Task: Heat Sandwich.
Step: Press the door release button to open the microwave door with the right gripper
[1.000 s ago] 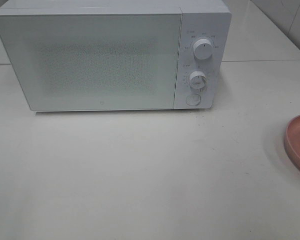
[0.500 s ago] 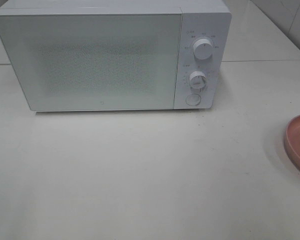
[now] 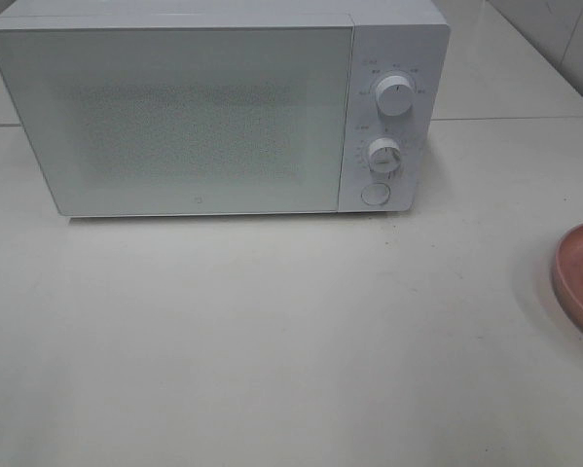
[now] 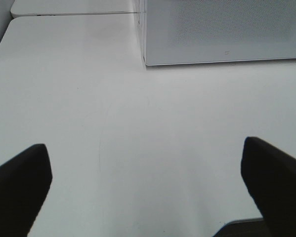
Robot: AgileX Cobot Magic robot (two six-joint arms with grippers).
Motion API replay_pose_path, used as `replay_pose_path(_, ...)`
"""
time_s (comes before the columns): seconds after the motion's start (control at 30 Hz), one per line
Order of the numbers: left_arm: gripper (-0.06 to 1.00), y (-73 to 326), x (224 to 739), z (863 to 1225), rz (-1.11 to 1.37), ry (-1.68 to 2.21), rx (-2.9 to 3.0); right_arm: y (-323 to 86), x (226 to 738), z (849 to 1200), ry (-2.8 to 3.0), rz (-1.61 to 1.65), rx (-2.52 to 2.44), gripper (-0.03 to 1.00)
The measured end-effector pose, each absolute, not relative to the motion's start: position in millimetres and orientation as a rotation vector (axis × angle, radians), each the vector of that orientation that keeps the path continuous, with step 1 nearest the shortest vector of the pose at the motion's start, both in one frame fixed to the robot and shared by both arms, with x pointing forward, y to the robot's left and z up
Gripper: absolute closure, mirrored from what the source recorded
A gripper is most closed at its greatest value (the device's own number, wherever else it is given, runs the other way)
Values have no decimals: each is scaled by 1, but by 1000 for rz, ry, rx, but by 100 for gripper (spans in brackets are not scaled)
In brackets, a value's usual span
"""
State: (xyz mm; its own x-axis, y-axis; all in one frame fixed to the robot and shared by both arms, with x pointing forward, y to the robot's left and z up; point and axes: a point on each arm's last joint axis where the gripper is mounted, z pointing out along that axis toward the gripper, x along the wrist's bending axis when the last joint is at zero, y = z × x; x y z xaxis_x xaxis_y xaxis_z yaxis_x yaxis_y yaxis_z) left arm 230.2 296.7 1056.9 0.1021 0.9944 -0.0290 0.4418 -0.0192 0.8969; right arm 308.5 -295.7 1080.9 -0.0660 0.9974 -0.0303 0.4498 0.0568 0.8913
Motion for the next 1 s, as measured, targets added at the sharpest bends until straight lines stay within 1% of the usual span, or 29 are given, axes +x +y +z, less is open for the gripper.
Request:
replay_pose_path(0.33, -5, 297, 230, 1057, 872, 1453, 1581, -291, 344, 1078, 1642, 945, 1491, 23)
replay_pose_path(1.0, -5, 297, 230, 1057, 872, 1453, 1581, -281, 415, 1056, 1662, 963, 1501, 23)
